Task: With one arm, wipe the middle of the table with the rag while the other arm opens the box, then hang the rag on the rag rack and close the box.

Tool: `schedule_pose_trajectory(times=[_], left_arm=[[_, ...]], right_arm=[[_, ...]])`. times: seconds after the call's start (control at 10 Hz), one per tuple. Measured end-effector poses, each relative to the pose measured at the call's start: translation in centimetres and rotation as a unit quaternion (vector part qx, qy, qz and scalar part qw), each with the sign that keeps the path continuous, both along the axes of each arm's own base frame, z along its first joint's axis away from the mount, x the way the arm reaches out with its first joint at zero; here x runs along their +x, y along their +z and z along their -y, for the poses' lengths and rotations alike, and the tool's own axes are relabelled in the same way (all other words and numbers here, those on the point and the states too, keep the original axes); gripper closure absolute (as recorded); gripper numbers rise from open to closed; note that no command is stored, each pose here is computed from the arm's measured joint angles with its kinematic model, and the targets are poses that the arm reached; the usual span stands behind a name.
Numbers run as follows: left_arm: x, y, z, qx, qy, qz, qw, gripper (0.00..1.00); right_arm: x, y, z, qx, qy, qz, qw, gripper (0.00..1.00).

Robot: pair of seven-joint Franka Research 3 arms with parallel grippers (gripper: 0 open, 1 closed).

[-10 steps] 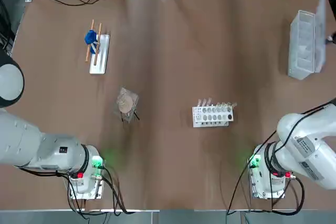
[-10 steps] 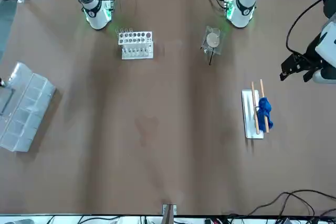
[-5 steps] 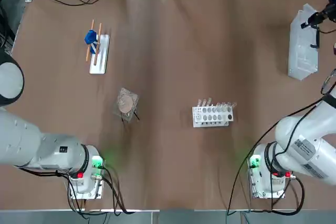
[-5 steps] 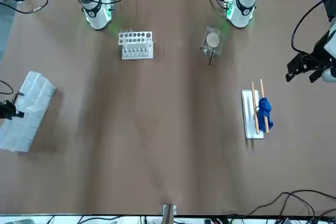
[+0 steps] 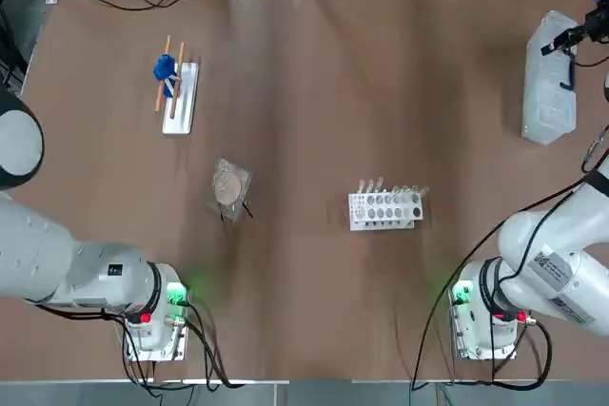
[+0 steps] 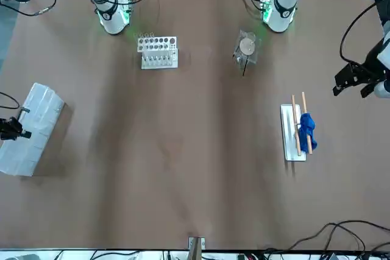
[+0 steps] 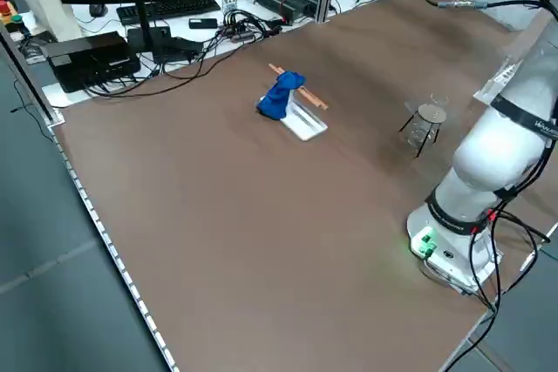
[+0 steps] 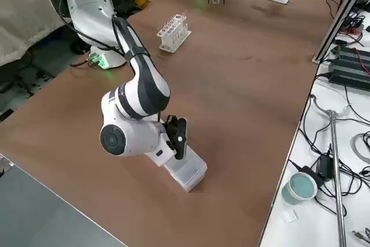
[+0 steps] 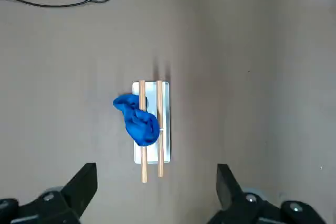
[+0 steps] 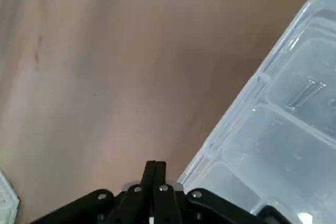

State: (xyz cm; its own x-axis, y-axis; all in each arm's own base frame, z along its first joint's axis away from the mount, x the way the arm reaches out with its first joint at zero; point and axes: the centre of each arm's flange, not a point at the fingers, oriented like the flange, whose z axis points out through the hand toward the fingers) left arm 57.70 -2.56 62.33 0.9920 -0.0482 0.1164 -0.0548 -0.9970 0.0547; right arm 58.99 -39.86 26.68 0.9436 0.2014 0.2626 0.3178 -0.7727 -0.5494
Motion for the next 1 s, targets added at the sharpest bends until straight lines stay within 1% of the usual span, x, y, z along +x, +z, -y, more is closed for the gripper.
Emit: schedule_pose_trajectory(times=[0.2, 0.3, 0.4, 0.5, 0.7, 0.8, 0.9, 1.0], left_arm=[[0.0, 0.0, -0.1, 0.000, 0.001, 0.000, 1.000, 0.00], [0.0, 0.0, -0.1, 0.000, 0.001, 0.000, 1.000, 0.00], [0.0, 0.0, -0.1, 0.000, 0.000, 0.000, 1.000, 0.00], [0.0, 0.0, -0.2, 0.001, -0.003, 0.001, 1.000, 0.00], [0.0, 0.0, -0.2, 0.001, -0.005, 0.001, 1.000, 0.00], [0.0, 0.0, -0.2, 0.001, -0.006, 0.001, 1.000, 0.00], [0.0, 0.0, -0.2, 0.001, -0.006, 0.001, 1.000, 0.00], [0.0, 0.0, -0.1, 0.001, -0.006, 0.001, 1.000, 0.00]], right_arm=[[0.4, 0.7, -0.4, -0.006, 0.005, 0.004, 1.000, 0.99], [1.4, 2.6, -1.3, -0.018, 0.009, 0.004, 1.000, 0.99], [2.6, 6.1, -3.3, -0.041, 0.013, -0.012, 0.999, 0.99], [3.7, 10.9, -6.2, -0.070, 0.011, -0.031, 0.997, 0.99], [4.6, 20.2, -12.8, -0.126, -0.008, -0.058, 0.990, 0.99], [4.8, 24.0, -16.3, -0.161, -0.026, -0.071, 0.984, 0.98], [5.0, 26.9, -20.2, -0.199, -0.037, -0.077, 0.976, 0.95], [5.2, 29.0, -24.9, -0.229, -0.048, -0.090, 0.968, 0.84]])
